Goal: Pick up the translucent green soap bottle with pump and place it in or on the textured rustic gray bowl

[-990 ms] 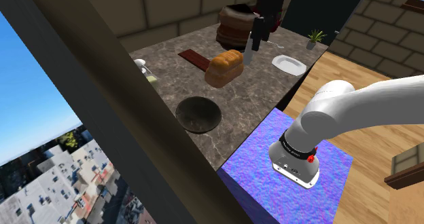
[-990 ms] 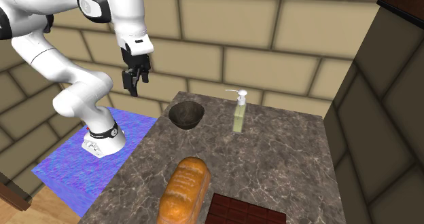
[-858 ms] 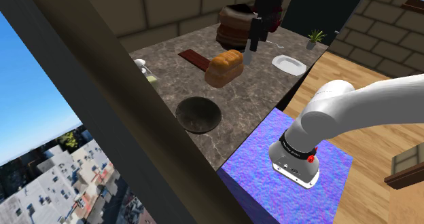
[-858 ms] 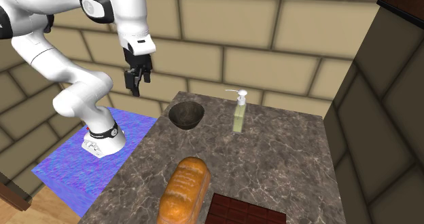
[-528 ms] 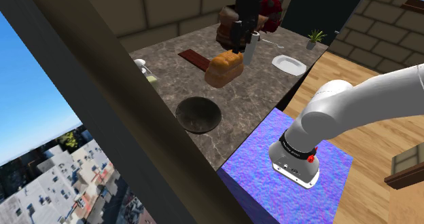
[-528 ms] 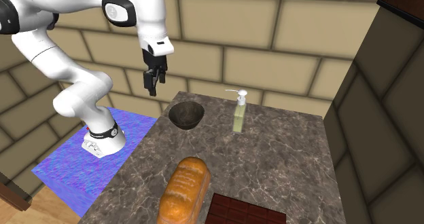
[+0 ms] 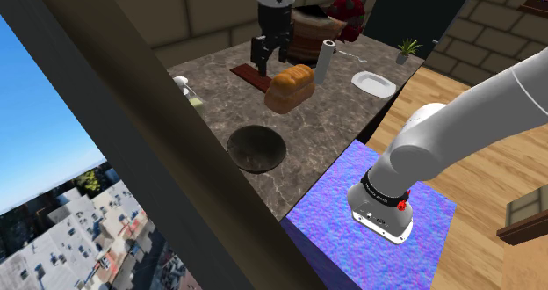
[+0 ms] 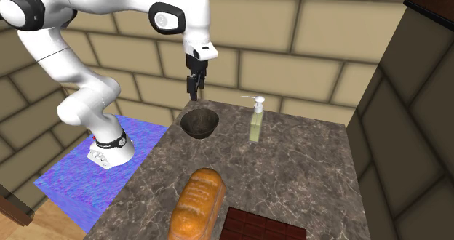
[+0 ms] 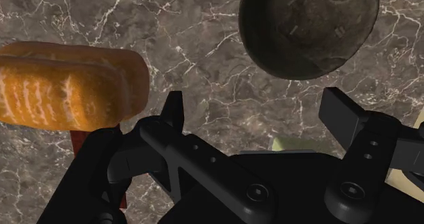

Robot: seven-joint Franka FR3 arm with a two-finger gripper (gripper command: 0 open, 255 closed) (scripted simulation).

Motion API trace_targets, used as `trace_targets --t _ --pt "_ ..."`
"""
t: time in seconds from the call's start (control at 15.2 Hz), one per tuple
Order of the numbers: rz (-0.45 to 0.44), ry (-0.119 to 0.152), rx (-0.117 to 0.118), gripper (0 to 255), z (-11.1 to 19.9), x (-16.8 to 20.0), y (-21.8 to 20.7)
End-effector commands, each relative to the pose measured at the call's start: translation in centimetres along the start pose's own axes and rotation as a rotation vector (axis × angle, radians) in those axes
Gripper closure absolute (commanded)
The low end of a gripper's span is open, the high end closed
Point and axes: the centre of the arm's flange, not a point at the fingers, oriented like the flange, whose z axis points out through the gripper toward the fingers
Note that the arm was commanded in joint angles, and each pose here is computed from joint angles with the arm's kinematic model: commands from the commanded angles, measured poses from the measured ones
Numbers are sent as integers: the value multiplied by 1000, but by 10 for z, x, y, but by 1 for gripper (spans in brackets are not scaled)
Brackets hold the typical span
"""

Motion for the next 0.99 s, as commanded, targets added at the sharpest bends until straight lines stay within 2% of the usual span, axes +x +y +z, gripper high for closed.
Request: trace_targets --t 0.0,0.92 --pt "8 8 -5 0 7 19 -14" --pt "60 58 -48 0 40 163 -121"
